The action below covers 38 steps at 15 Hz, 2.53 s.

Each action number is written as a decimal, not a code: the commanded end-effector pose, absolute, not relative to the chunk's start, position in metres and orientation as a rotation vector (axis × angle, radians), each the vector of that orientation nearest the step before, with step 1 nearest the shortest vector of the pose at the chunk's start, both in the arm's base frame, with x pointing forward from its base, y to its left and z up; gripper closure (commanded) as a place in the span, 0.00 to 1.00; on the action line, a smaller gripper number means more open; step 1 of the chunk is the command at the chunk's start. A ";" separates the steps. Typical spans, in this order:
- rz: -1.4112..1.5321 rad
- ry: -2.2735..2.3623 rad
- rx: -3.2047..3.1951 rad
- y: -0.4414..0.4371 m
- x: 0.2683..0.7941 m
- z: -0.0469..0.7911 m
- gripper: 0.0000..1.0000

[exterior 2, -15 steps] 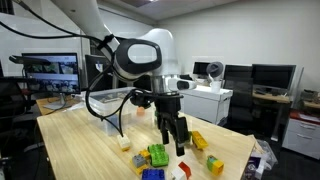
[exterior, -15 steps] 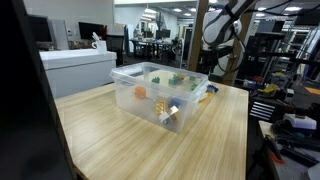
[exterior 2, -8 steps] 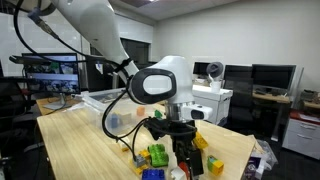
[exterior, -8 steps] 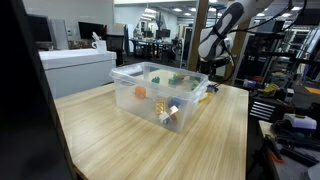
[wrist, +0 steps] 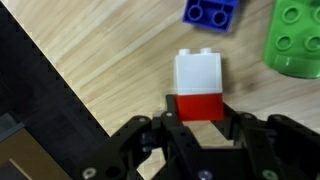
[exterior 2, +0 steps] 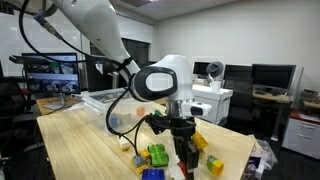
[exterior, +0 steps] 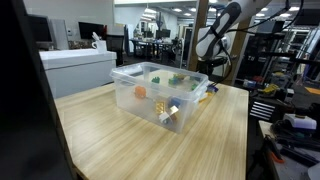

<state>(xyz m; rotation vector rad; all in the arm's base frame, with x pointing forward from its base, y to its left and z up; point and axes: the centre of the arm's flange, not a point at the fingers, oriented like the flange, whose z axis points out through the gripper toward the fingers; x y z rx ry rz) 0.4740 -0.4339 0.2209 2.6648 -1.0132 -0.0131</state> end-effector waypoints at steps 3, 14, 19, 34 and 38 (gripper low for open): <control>-0.008 -1.011 2.722 -0.385 0.470 0.294 0.88; 0.426 -0.314 3.042 -0.147 0.493 0.446 0.88; 0.371 0.011 3.130 -0.078 0.467 0.438 0.88; 0.425 -0.580 2.858 -0.323 0.497 0.416 0.00; 0.375 -0.760 2.781 -0.386 0.508 0.378 0.00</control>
